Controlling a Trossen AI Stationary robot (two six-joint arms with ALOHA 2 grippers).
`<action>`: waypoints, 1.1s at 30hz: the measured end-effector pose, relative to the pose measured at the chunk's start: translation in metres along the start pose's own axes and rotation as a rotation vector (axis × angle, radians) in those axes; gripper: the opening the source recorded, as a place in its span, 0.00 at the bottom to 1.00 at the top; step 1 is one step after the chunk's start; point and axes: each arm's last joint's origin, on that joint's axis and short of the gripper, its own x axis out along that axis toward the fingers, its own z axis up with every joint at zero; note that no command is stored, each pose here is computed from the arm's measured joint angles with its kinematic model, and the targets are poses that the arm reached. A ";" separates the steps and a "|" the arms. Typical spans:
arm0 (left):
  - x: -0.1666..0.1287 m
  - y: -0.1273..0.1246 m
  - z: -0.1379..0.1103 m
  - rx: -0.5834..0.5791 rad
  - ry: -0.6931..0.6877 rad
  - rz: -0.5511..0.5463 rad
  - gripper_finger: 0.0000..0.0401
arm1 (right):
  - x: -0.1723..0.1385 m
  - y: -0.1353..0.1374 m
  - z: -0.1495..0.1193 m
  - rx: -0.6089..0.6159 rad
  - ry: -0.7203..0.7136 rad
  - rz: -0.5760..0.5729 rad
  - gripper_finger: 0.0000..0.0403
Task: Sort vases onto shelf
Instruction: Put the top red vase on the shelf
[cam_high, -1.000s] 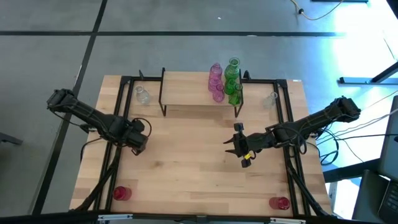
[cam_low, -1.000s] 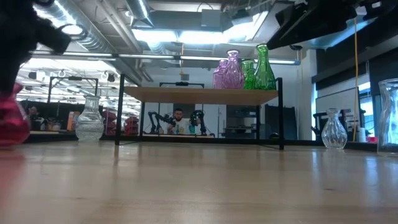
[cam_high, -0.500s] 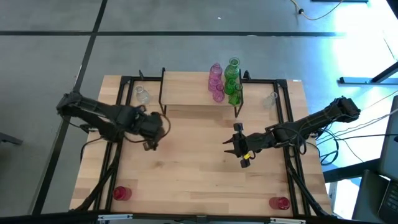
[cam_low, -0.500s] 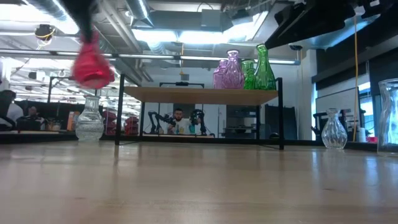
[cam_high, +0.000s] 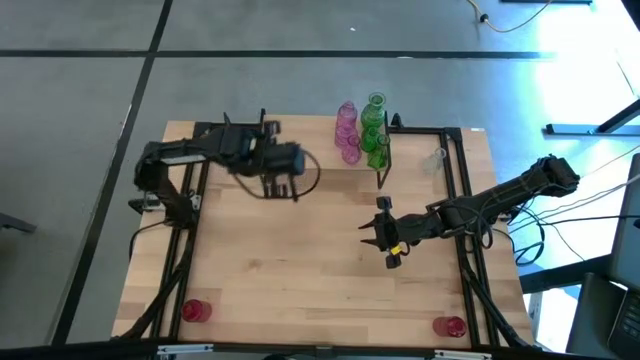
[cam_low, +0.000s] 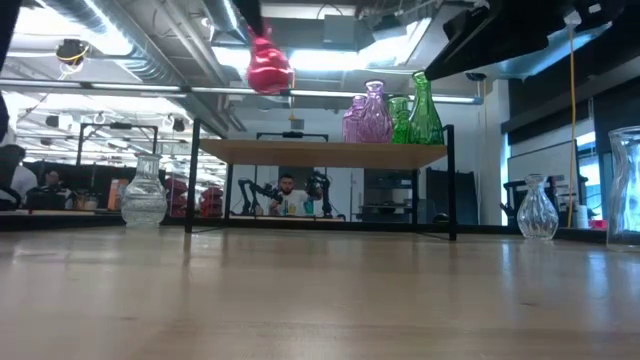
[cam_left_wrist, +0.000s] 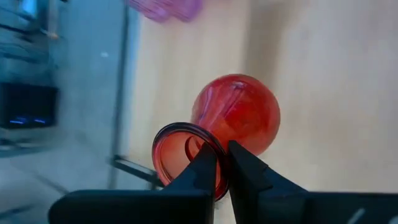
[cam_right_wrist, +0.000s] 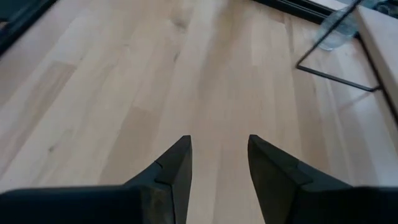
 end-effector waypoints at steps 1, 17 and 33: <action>0.004 0.006 0.004 0.024 0.004 0.022 0.04 | 0.000 0.000 0.000 0.002 0.002 -0.010 0.35; 0.121 0.070 0.051 0.378 0.063 0.078 0.05 | 0.000 0.000 -0.003 0.070 0.014 -0.013 0.35; 0.151 0.101 0.046 0.270 0.002 0.007 0.05 | 0.005 0.002 -0.016 0.072 0.038 -0.030 0.35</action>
